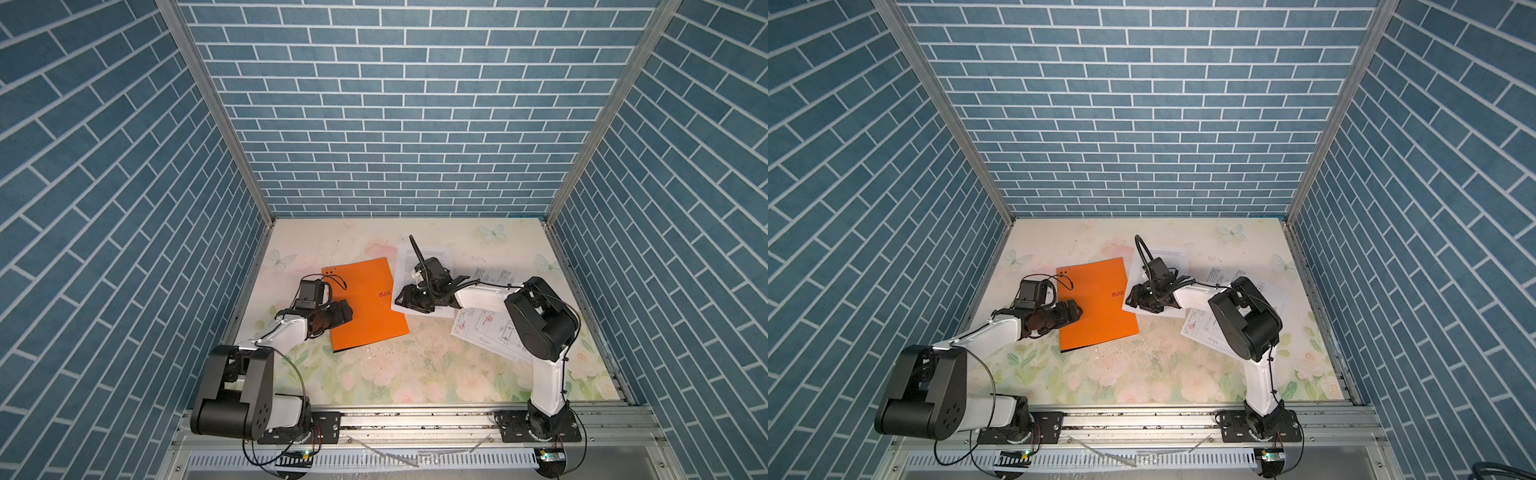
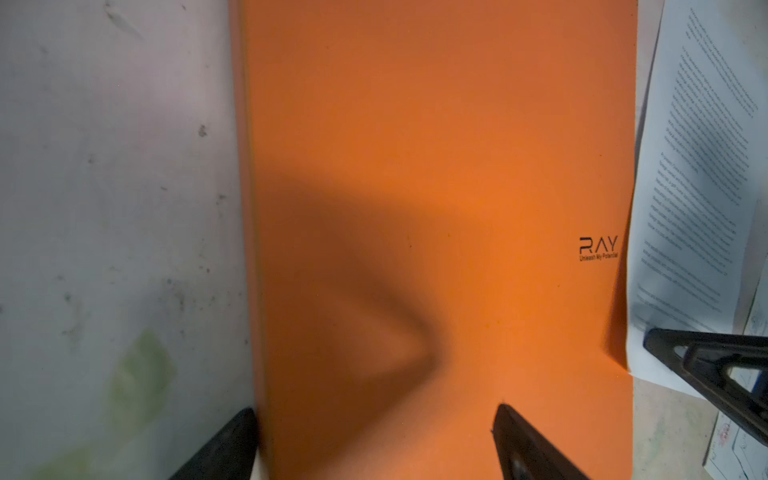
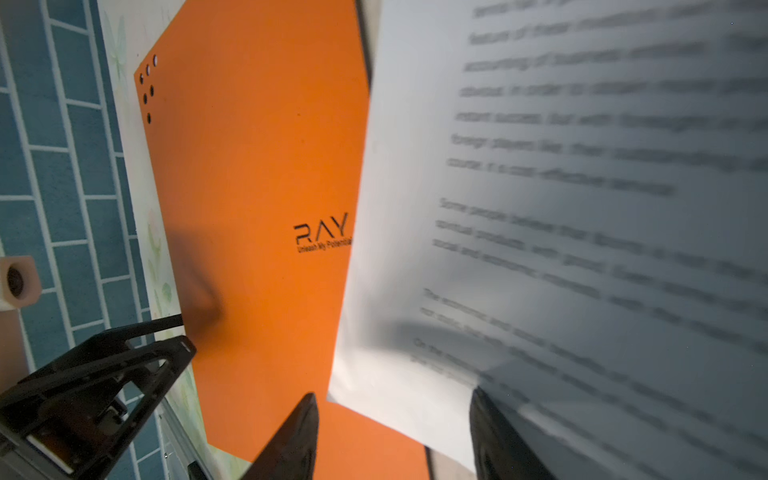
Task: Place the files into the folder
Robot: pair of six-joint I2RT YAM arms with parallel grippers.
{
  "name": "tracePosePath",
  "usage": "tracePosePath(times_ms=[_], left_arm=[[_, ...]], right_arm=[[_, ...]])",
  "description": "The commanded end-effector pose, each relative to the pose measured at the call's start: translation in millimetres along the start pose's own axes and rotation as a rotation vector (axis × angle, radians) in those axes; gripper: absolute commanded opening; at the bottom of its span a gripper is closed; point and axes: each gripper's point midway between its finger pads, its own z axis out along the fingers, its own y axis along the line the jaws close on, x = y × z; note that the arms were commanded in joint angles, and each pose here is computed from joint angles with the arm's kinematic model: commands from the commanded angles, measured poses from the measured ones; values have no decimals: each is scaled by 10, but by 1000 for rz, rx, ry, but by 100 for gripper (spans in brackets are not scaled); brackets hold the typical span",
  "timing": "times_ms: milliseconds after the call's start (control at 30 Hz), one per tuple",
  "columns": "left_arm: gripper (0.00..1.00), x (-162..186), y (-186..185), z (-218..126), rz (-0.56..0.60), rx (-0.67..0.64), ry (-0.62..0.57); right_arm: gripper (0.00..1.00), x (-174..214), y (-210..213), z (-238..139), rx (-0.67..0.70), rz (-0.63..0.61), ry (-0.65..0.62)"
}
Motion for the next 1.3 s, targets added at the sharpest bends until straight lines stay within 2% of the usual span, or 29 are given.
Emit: tracePosePath(times_ms=[0, 267, 500, 633, 933, 1100, 1267], left_arm=[[87, 114, 10, 72, -15, 7, 36], [87, 91, 190, 77, 20, -112, 57], [86, 11, 163, 105, 35, -111, 46], [86, -57, 108, 104, 41, -93, 33], [86, -37, 51, 71, 46, -61, 35], [86, 1, 58, 10, 51, -61, 32], [86, 36, 13, 16, 42, -26, 38]], right_arm=[[59, 224, -753, -93, 236, 61, 47], [60, 247, -1166, -306, 349, 73, 54], [60, 292, -1198, -426, 377, 80, 61], [60, 134, -995, -542, 333, 79, -5], [62, -332, -90, -549, 142, -32, -138], [64, -436, 105, -498, 93, -53, -162], [66, -432, 243, -260, 30, -63, -126]])
